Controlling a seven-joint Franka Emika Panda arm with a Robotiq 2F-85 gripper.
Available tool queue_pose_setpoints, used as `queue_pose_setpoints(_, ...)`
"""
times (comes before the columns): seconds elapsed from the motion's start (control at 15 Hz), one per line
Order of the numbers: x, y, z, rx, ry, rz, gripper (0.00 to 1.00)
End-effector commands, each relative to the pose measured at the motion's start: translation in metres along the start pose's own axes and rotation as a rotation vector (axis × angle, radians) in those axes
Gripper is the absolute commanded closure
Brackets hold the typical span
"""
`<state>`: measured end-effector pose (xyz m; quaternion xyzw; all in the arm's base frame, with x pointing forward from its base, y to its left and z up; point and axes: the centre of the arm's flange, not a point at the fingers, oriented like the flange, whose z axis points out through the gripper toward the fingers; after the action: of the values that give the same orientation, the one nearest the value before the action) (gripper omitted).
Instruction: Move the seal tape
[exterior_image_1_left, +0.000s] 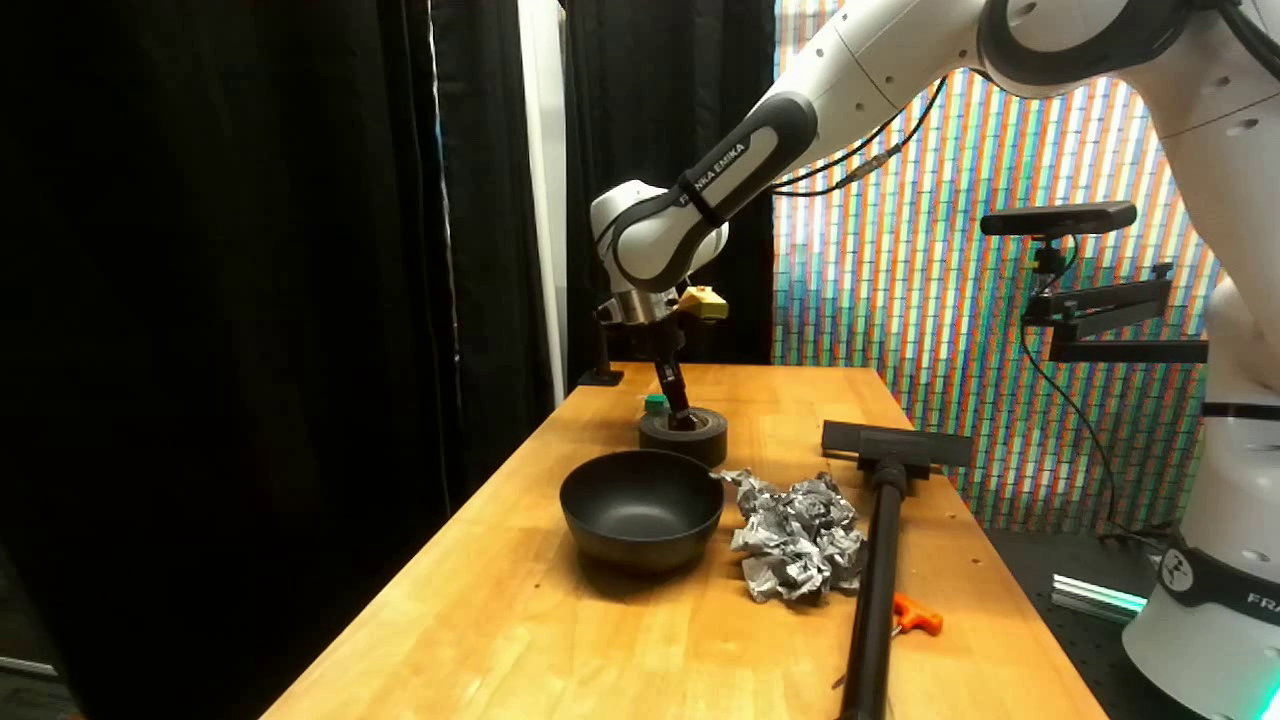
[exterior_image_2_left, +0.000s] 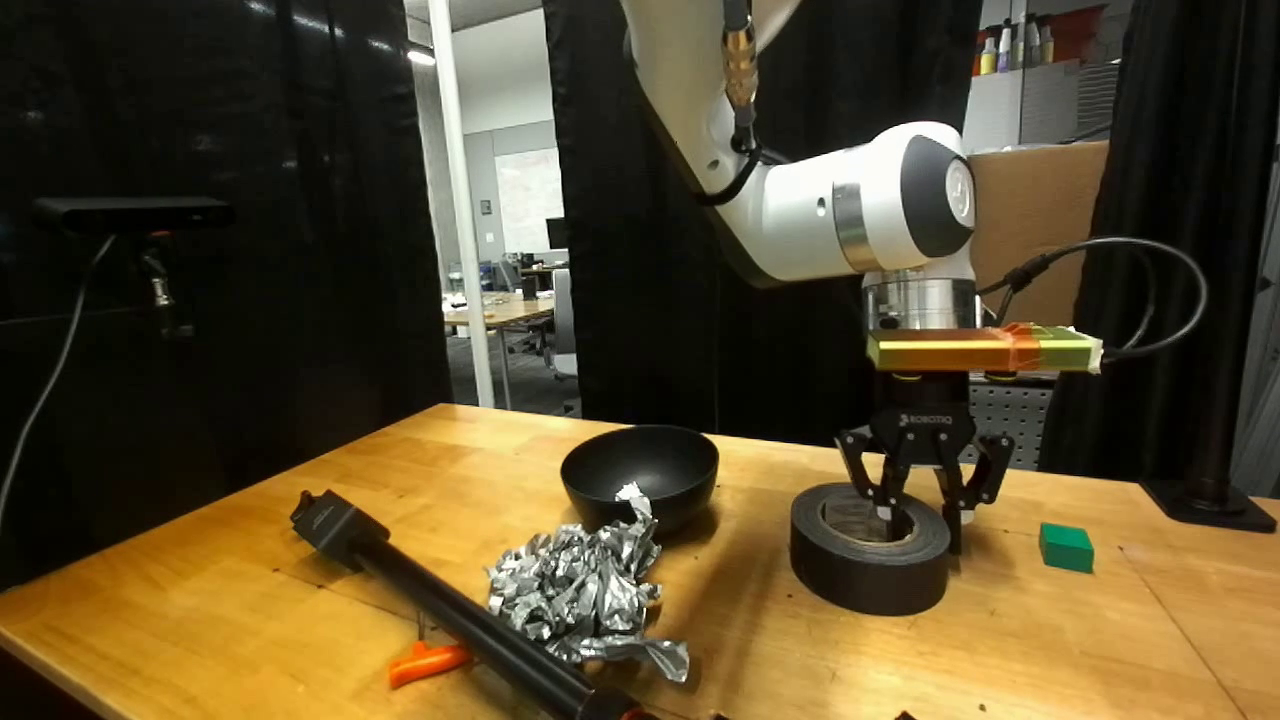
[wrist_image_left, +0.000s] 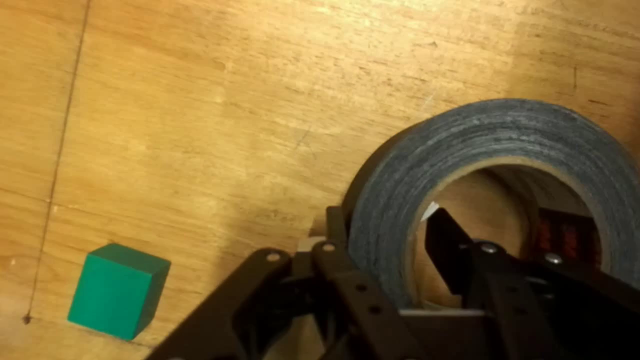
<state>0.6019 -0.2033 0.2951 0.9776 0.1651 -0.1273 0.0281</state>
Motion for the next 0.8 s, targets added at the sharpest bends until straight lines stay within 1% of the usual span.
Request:
queue_pose_setpoints(0.0,-0.002,0.004,0.008,0.005,-0.016,0.006,0.21)
queue_pose_setpoints(0.13,-0.002,0.005,0.013,0.011,-0.023,0.01,0.05)
queue_pose_setpoints(0.2,-0.002,0.005,0.015,0.014,-0.026,0.011,0.01)
queue_pose_setpoints(0.53,-0.001,0.005,0.021,0.015,-0.04,0.013,0.0)
queue_pose_setpoints(0.67,-0.001,0.003,0.021,0.003,-0.049,0.016,0.0)
queue_pose_setpoints(0.73,-0.001,0.003,0.025,0.019,-0.037,0.006,0.01)
